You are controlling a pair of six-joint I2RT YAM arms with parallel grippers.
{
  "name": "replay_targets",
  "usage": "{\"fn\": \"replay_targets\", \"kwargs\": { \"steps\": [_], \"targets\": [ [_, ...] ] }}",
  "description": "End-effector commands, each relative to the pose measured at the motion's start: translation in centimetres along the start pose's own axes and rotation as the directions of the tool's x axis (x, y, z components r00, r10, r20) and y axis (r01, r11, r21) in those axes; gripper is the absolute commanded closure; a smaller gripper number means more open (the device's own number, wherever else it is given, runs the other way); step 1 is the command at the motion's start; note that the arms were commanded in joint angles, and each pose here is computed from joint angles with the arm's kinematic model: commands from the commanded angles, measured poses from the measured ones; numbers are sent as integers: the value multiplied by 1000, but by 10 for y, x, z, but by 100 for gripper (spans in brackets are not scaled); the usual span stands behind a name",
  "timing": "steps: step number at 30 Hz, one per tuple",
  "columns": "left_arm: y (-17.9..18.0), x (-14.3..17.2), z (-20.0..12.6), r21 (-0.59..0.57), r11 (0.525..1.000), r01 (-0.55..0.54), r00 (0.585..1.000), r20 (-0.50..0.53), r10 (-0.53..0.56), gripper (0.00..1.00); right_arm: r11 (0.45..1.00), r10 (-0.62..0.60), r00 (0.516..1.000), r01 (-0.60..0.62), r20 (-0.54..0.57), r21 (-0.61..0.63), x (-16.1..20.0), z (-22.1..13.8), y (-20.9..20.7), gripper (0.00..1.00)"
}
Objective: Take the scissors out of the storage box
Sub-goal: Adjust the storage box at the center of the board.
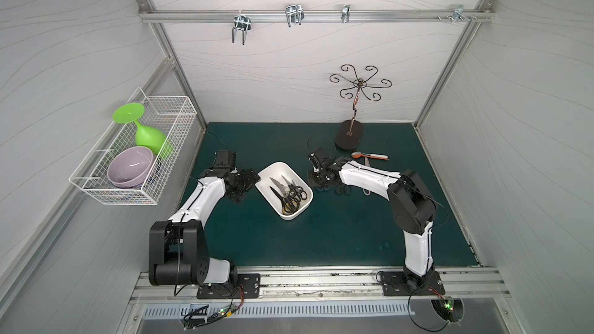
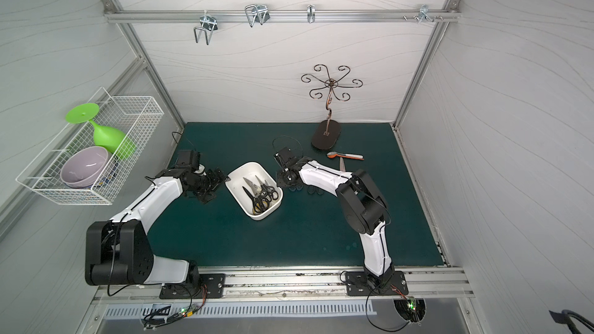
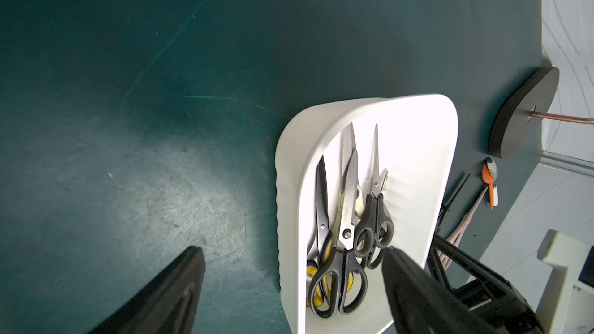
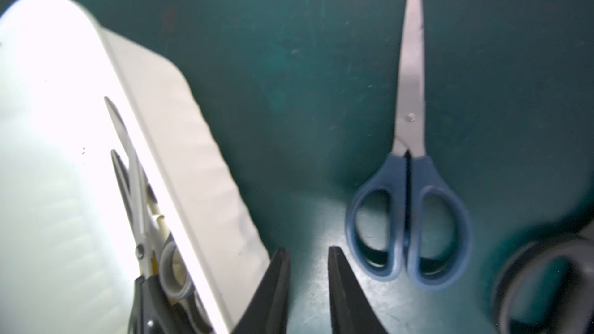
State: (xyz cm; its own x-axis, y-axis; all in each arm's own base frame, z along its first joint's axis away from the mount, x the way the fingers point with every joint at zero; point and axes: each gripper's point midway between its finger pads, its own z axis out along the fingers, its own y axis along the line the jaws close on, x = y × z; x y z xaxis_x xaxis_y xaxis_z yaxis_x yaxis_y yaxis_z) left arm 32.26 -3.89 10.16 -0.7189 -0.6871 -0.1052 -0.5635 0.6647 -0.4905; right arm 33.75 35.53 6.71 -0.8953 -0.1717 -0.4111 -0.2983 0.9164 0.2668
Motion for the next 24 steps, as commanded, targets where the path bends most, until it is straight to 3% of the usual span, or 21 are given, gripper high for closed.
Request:
{"fn": "replay_targets", "kwargs": {
  "steps": [1, 9, 15, 19, 24],
  "targets": [
    [-8, -14, -14, 17, 1000, -21, 999, 47, 20, 9, 997, -49, 998, 47, -37, -56, 15, -2, 21, 74],
    [-7, -20, -23, 10, 1000, -21, 998, 61, 21, 10, 989, -90, 994, 82, -63, -126, 33, -3, 59, 75],
    [-5, -23, -47, -63, 994, -95, 992, 82, 100, 15, 972, -154, 986, 139, -68, -188, 35, 3, 94, 75],
    [-4, -16, -56, -94, 983, -159, 983, 75, 166, 28, 971, -152, 985, 133, -82, -200, 33, 5, 98, 75],
    [-9, 15, -54, -112, 959, -262, 965, -10, 262, 46, 979, -125, 991, 116, -47, -168, 23, -12, 71, 75]
  ]
}}
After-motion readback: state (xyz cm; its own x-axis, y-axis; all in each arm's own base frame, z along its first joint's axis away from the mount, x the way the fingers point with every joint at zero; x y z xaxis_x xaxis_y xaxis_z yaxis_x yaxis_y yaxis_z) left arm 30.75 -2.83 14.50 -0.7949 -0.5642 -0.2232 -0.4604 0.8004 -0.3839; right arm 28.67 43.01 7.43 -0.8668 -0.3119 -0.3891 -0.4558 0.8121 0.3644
